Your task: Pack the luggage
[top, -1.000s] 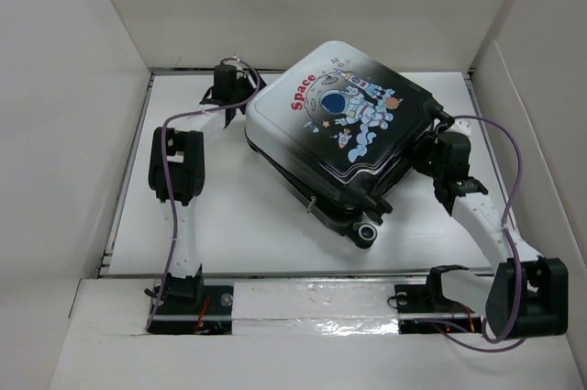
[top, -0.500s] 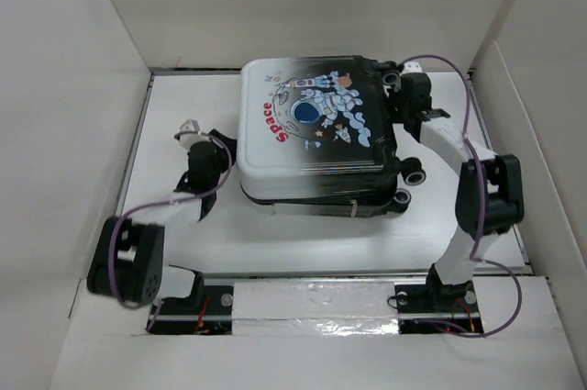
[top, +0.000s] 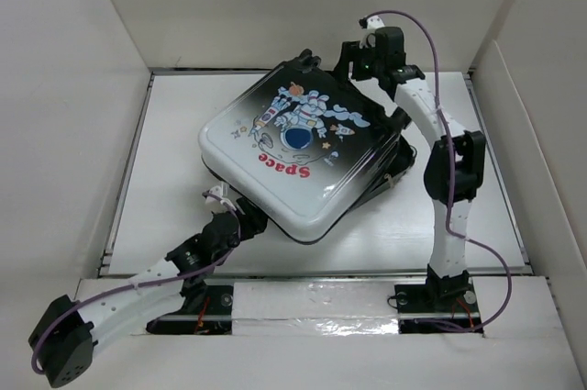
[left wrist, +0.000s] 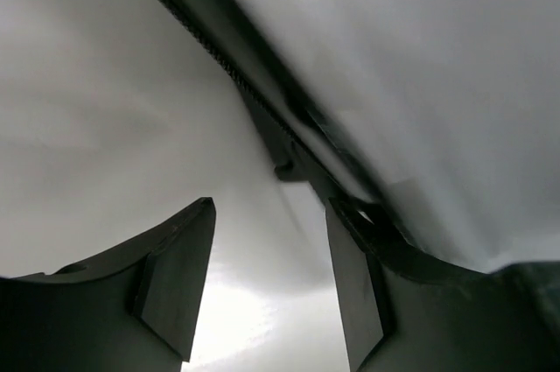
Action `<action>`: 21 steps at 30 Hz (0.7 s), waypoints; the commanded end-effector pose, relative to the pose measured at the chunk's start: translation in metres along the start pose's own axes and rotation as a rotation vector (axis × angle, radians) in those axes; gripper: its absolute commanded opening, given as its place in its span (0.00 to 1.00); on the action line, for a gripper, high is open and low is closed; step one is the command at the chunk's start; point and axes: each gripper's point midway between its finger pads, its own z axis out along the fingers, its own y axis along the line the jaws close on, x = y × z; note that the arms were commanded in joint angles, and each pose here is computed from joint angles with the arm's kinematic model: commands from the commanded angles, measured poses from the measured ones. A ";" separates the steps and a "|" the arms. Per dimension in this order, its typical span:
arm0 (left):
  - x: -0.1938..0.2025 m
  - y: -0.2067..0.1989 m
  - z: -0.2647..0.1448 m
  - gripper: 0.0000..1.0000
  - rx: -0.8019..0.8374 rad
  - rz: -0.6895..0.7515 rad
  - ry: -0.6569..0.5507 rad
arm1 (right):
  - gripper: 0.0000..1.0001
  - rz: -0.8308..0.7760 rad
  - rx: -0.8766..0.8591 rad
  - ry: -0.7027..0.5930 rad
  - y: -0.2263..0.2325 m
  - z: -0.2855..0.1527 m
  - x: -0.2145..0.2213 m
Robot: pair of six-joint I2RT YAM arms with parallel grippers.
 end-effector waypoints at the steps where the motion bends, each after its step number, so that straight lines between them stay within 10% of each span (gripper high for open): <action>1: -0.014 -0.050 -0.008 0.52 0.150 -0.058 -0.011 | 0.75 0.018 -0.377 -0.007 0.121 -0.069 -0.041; 7: -0.030 -0.091 0.002 0.52 0.194 0.013 -0.001 | 0.82 -0.072 -0.316 -0.173 0.094 -0.171 -0.091; 14: -0.078 -0.111 0.023 0.52 0.164 0.051 -0.098 | 0.11 0.008 -0.119 -0.397 0.077 -0.294 -0.034; 21: -0.107 -0.102 0.039 0.53 0.117 0.081 -0.113 | 0.00 0.229 0.154 -0.247 0.013 -0.297 0.119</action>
